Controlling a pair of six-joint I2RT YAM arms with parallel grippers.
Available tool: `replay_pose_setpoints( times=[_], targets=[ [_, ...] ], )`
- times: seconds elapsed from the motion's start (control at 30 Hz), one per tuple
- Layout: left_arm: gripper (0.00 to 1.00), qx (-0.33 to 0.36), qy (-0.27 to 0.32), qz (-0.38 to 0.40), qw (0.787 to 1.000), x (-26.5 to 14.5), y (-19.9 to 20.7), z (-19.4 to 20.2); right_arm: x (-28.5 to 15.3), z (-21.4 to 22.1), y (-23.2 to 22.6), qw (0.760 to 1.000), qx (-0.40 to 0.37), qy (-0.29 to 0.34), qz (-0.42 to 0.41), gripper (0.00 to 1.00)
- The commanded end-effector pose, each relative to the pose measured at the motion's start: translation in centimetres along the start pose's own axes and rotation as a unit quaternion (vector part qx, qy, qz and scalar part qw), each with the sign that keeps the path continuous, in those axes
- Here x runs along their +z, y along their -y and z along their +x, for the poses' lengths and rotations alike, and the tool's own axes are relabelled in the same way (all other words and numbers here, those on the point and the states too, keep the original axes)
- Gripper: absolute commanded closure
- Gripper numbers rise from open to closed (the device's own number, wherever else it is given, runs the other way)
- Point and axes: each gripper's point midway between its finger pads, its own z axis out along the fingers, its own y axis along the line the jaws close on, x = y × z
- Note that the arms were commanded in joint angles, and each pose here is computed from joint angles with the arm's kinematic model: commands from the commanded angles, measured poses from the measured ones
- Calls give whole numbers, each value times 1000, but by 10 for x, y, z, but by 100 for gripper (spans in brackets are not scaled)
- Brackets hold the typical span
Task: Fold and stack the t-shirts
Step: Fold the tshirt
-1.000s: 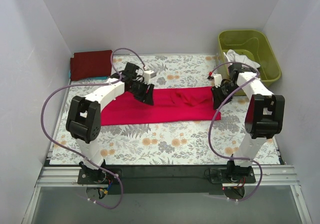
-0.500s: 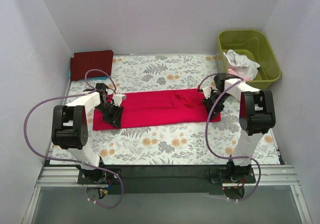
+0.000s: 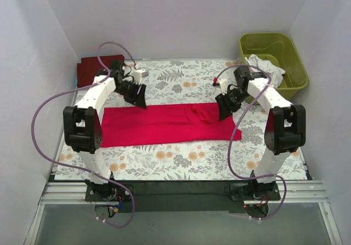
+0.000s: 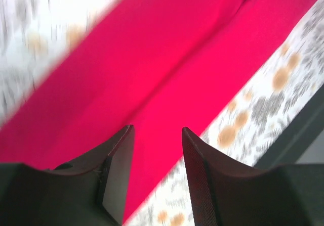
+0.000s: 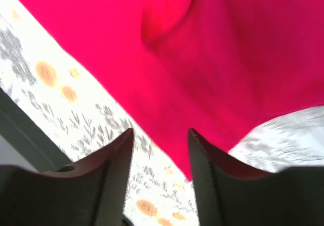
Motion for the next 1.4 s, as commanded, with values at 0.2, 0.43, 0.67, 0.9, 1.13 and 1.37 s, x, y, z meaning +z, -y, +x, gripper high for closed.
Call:
replay_pose_setpoints(
  times=[0.2, 0.43, 0.67, 0.9, 1.13, 1.37],
  targets=[
    [57, -46, 82, 131, 987, 80, 71, -140, -13, -83, -11, 994, -70, 80, -33, 45],
    [56, -58, 74, 147, 985, 124, 89, -158, 20, -75, -18, 995, -77, 40, -40, 43],
    [57, -63, 59, 131, 988, 152, 86, -146, 34, -56, -16, 996, -81, 13, -28, 41],
    [58, -58, 53, 134, 988, 166, 91, -146, 45, -53, -18, 996, -84, 5, -36, 39],
    [59, -56, 44, 131, 989, 180, 92, -143, 55, -50, -18, 996, -81, -6, -38, 39],
    [61, -52, 39, 135, 989, 187, 96, -142, 63, -47, -12, 996, -82, -13, -28, 43]
  ],
)
